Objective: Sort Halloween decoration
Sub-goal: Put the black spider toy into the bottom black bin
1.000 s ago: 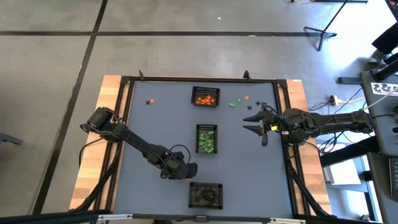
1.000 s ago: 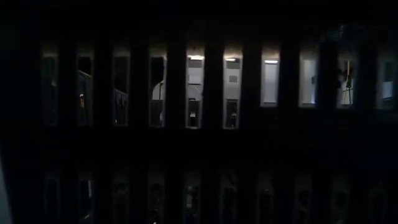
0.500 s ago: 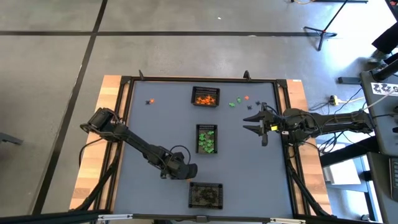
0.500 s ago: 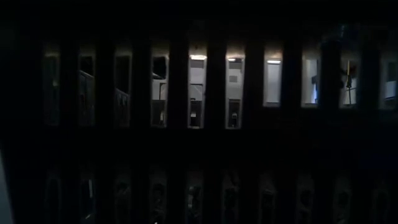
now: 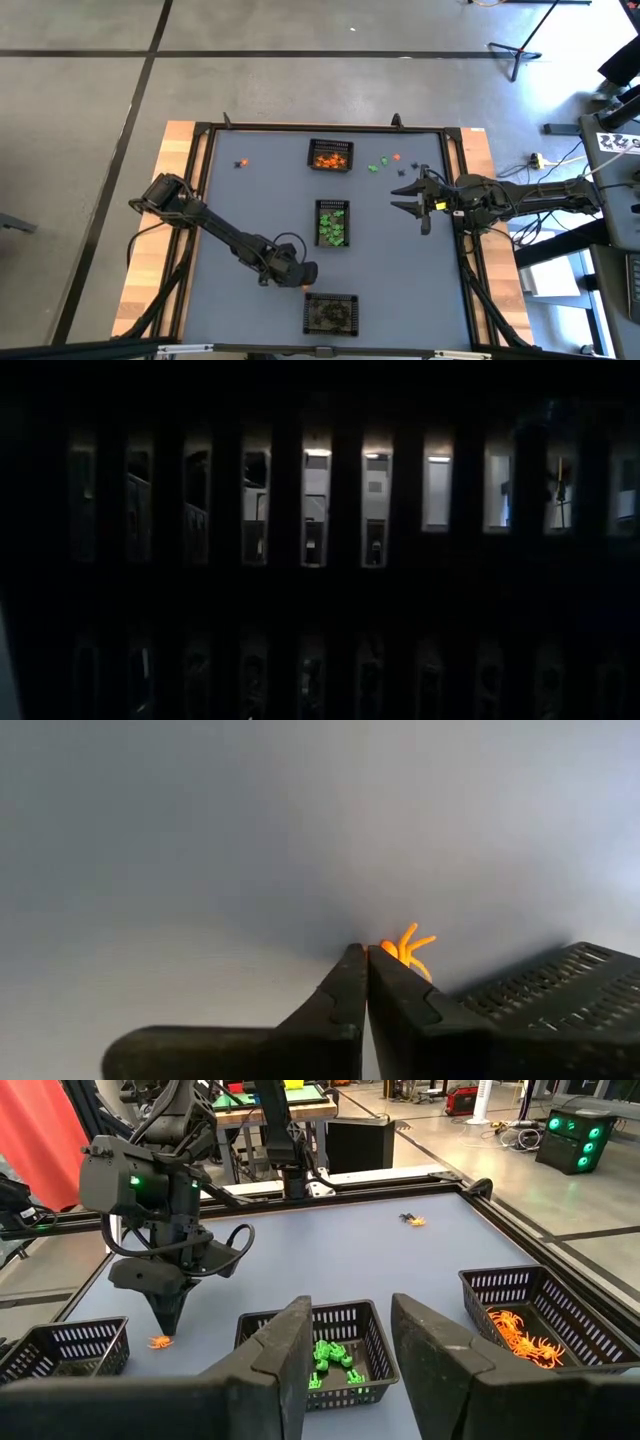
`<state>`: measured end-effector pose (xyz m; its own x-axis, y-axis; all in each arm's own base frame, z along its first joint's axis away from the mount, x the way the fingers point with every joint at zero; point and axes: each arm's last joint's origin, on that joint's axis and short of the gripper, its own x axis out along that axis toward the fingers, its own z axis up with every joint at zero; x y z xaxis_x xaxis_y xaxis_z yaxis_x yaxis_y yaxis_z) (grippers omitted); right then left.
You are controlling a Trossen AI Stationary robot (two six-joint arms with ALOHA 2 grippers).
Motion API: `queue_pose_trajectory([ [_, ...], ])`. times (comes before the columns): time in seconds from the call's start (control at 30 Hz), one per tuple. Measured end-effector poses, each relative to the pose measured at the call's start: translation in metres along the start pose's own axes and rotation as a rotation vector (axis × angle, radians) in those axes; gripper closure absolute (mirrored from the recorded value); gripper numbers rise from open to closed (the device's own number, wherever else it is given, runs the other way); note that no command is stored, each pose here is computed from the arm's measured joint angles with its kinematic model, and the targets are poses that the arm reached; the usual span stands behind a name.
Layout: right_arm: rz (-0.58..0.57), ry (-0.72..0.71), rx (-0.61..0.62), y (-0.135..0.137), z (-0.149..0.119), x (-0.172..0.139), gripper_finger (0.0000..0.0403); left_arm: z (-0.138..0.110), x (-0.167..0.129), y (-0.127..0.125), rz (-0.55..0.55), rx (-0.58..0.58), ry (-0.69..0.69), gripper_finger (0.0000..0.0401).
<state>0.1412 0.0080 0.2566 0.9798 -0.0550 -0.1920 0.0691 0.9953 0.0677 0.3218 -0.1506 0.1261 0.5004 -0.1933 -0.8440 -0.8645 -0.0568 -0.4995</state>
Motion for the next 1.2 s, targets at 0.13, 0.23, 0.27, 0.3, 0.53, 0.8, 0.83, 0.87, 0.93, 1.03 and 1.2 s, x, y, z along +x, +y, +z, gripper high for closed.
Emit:
queue_pose_trajectory([
  [0.13, 0.0, 0.0, 0.0, 0.0, 0.0, 0.0, 0.0265, 0.003, 0.0, -0.001, 0.001, 0.018, 0.002, 0.0401],
  [0.23, 0.0, 0.0, 0.0, 0.0, 0.0, 0.0, 0.0265, 0.007, -0.003, -0.004, -0.005, 0.036, 0.008, 0.0401],
  [0.27, 0.0, 0.0, 0.0, 0.0, 0.0, 0.0, 0.0265, 0.008, -0.004, -0.006, -0.012, 0.047, 0.016, 0.0401],
  [0.3, 0.0, 0.0, 0.0, 0.0, 0.0, 0.0, 0.0265, 0.009, -0.007, -0.008, -0.017, 0.058, 0.019, 0.0401],
  [0.53, 0.0, -0.001, 0.0, 0.0, 0.0, 0.0, 0.0265, 0.011, -0.028, -0.019, -0.085, 0.178, 0.018, 0.0401],
  [0.8, 0.0, 0.0, 0.0, 0.0, 0.0, 0.0, 0.0265, 0.017, -0.051, -0.027, -0.145, 0.261, -0.085, 0.0401],
  [0.83, 0.0, 0.0, 0.0, 0.0, 0.0, 0.0, 0.0265, 0.019, -0.054, -0.028, -0.15, 0.272, -0.099, 0.0401],
  [0.87, 0.0, 0.0, 0.0, 0.0, 0.0, 0.0, 0.0265, 0.022, -0.058, -0.03, -0.156, 0.287, -0.113, 0.0401],
  [0.93, 0.0, 0.0, 0.0, 0.0, 0.0, 0.0, 0.0265, 0.028, -0.062, -0.034, -0.172, 0.323, -0.14, 0.0401],
  [1.03, 0.0, 0.0, 0.0, 0.0, 0.0, 0.0, 0.0265, 0.041, -0.069, -0.04, -0.184, 0.392, -0.185, 0.0401],
  [1.2, 0.0, 0.0, 0.0, 0.0, 0.0, 0.0, 0.0265, 0.076, -0.073, -0.049, -0.175, 0.423, -0.21, 0.0401],
])
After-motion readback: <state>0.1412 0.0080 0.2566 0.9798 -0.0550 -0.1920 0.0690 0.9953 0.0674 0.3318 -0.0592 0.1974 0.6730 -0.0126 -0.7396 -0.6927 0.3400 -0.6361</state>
